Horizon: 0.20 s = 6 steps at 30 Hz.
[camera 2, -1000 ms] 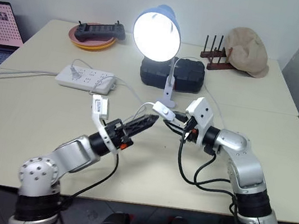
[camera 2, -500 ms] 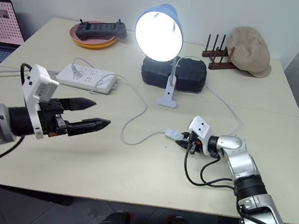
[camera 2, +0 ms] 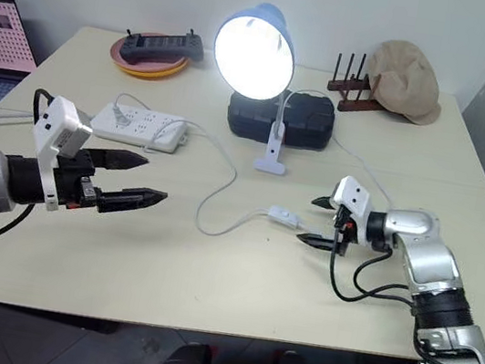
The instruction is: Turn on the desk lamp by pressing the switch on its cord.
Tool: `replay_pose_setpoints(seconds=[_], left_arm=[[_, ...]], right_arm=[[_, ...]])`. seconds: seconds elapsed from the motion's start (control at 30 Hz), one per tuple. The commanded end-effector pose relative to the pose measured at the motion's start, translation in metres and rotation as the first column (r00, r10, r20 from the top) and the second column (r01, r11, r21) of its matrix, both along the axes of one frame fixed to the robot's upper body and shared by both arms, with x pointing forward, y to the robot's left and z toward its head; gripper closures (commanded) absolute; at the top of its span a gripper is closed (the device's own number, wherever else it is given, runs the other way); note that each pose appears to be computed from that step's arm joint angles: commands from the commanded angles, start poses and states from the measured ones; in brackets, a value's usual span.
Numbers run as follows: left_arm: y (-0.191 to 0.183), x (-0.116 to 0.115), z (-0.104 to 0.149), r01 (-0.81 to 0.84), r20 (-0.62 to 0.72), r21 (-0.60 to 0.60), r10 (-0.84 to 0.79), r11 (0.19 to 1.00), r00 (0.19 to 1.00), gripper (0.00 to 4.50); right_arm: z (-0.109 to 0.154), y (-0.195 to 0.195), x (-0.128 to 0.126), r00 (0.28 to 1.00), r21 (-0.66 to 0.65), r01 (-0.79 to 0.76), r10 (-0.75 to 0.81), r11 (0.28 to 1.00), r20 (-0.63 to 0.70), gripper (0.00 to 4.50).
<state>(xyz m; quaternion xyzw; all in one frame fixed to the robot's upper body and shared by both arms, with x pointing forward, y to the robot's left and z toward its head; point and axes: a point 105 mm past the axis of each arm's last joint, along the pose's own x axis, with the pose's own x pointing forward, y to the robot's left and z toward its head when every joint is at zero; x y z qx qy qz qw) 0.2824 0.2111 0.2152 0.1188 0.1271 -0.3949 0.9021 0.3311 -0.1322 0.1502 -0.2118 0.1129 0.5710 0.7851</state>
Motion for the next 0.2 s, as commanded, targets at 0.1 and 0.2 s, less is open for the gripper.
replay_pose_setpoints(seconds=[0.1,0.2], left_arm=[[0.019,0.014,0.009,-0.021,0.05,0.046,0.019,0.999,0.999,0.0],[0.021,0.017,0.006,0.0,0.04,0.073,-0.003,0.997,0.999,0.0]], right_arm=[[0.046,-0.026,-0.017,0.997,0.008,0.059,-0.06,0.998,0.046,0.07],[0.048,-0.033,-0.022,0.996,0.003,0.087,-0.087,0.996,0.027,0.07]])
